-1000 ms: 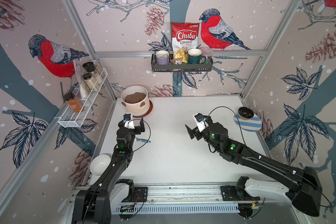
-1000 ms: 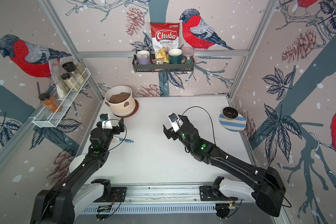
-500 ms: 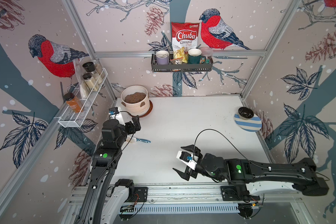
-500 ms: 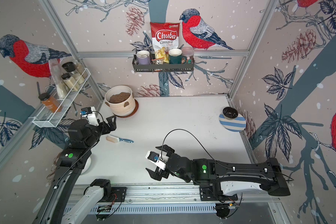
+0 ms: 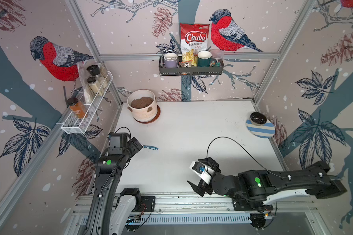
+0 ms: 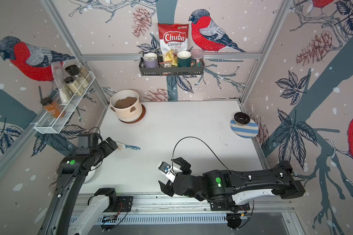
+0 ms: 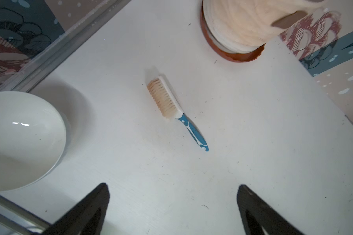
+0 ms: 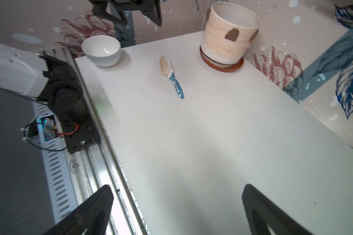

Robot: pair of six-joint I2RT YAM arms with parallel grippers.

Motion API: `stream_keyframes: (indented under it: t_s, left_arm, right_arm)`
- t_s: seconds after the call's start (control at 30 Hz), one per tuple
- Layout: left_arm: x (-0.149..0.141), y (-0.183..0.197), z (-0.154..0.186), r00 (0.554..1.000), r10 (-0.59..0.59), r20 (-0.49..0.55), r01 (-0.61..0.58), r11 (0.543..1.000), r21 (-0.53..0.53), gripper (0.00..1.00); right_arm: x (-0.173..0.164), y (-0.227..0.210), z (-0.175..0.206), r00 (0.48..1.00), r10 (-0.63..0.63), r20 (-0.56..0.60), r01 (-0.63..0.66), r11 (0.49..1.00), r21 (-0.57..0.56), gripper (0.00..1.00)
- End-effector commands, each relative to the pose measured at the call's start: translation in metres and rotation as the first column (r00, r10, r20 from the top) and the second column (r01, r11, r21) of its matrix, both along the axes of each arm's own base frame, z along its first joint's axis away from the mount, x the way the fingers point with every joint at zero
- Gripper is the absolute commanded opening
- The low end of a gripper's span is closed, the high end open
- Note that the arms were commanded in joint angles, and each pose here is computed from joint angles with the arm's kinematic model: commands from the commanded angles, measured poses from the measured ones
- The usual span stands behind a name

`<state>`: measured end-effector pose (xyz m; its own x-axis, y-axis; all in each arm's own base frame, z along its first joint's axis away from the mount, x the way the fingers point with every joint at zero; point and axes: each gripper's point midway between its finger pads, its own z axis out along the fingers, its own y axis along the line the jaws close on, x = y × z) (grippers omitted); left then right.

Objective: Scrub the dried mud off the ceramic pot
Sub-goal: Pick up the brush from the center of the board.

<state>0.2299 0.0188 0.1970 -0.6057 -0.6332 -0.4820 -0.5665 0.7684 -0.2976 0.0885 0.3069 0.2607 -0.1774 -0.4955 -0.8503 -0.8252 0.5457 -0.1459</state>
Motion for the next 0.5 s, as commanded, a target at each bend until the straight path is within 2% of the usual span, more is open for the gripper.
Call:
stream_keyframes:
  t_s: [0.0, 0.1, 0.27, 0.47]
  left_arm:
    - [0.0, 0.003, -0.009, 0.994, -0.017, -0.106, 0.02, 1.0, 0.02, 0.97]
    - [0.004, 0.003, -0.017, 0.983, -0.025, -0.181, 0.029, 0.999, 0.015, 0.97]
    - [0.006, 0.009, -0.028, 0.961, 0.018, -0.277, -0.012, 1.0, 0.025, 0.97]
    - [0.023, 0.008, -0.04, 0.951, 0.083, -0.297, -0.088, 0.996, -0.003, 0.93]
  right_arm:
    - [0.019, -0.002, -0.002, 0.987, -0.055, -0.153, 0.066, 0.995, 0.07, 1.0]
    - [0.044, -0.001, -0.004, 0.963, -0.067, -0.262, 0.102, 0.987, 0.122, 1.0]
    - [0.075, 0.003, -0.001, 0.946, -0.106, -0.308, 0.148, 0.982, 0.117, 1.0]
    - [0.077, 0.028, -0.014, 0.929, -0.051, -0.367, 0.085, 0.993, 0.079, 1.0]
